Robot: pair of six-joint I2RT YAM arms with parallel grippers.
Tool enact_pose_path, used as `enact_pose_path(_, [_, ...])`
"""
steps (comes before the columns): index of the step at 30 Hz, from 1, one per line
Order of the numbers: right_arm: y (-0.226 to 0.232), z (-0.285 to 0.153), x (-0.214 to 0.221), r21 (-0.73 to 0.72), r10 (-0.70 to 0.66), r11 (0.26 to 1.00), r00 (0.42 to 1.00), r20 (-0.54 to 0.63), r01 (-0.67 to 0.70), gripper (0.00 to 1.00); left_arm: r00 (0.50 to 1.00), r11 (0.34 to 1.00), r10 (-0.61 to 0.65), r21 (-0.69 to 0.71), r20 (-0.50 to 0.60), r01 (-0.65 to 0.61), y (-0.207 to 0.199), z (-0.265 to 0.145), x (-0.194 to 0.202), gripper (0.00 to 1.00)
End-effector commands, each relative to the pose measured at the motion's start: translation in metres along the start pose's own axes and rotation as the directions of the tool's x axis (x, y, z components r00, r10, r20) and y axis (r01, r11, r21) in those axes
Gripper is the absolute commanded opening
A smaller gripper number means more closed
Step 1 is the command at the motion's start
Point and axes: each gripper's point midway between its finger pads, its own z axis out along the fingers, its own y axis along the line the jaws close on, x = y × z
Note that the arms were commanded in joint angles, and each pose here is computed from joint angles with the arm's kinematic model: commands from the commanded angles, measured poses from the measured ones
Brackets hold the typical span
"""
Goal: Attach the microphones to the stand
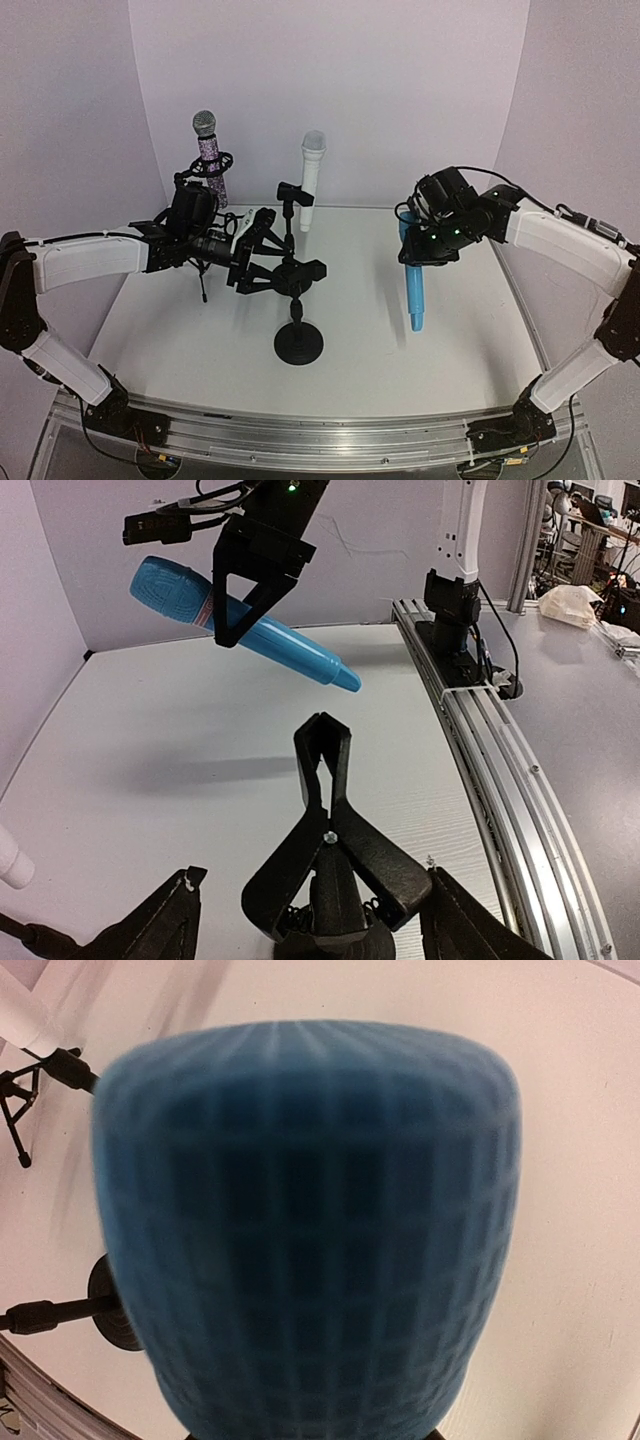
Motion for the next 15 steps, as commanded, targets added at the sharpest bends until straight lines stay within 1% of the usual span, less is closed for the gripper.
enact_pose_path(1, [0.0063,-0.0166,-0.0114,-0.036,-0.01,0.999,0.997,0.071,0.013,0.0,0.997,0.998,0.06,0.032,0.046,-0.061,-0.0032,-0.0011,-0.0201,0.72])
enact_pose_path(4, [0.0059,-0.0166,-0.011,-0.036,-0.01,0.999,0.997,0.071,0.013,0.0,0.997,0.997,0.059,0.042,0.048,-0.061,-0.0055,-0.001,-0.0187,0.7])
enact_pose_path(8, [0.0067,-0.017,-0.0116,-0.039,-0.013,0.999,0.997,0.074,0.016,0.0,0.996,0.997,0.066,0.046,0.053,-0.068,-0.0071,-0.0015,-0.0195,0.64])
enact_pose_path(15, [0.0082,-0.018,-0.0131,-0.047,-0.012,0.999,0.997,0.078,0.015,0.0,0.996,0.996,0.073,0.056,0.051,-0.076,-0.0097,-0.0017,-0.0176,0.44])
